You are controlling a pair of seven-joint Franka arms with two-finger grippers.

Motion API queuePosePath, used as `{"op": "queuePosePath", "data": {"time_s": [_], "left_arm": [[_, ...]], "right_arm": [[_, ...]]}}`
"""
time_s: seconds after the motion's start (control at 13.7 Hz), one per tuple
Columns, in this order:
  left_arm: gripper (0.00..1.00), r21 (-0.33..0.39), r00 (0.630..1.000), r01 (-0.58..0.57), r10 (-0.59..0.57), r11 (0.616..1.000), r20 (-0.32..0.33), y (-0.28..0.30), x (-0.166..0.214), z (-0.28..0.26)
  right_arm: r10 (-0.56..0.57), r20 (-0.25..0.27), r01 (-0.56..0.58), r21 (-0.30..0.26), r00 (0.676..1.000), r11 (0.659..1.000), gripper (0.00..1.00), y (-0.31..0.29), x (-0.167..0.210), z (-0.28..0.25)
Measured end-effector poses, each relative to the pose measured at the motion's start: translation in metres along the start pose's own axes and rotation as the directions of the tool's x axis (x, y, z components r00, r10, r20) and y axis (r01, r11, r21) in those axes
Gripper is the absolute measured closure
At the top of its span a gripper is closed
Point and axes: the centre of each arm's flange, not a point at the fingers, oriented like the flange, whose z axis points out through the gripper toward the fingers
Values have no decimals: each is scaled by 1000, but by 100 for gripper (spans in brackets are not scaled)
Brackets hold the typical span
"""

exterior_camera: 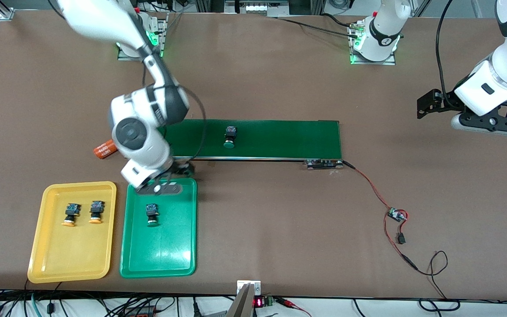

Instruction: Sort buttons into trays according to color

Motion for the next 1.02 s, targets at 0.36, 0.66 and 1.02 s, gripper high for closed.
{"op": "queuePosePath", "data": {"time_s": [0.36,0.66,1.02], "left_arm": [[0,0,1000,6,-6,1000,7,-4,-1,0],[0,0,1000,8,-8,1000,12,-5,-2,1],[0,0,1000,6,-6,1000,13,-3,-2,0]], "right_arm": [[117,25,-117,-9,993,993,0,-106,-90,0],[162,71,-158,-58,984,986,0,-122,-126,30],[179,105,-169,-100,978,981,0,-107,-135,54]]}}
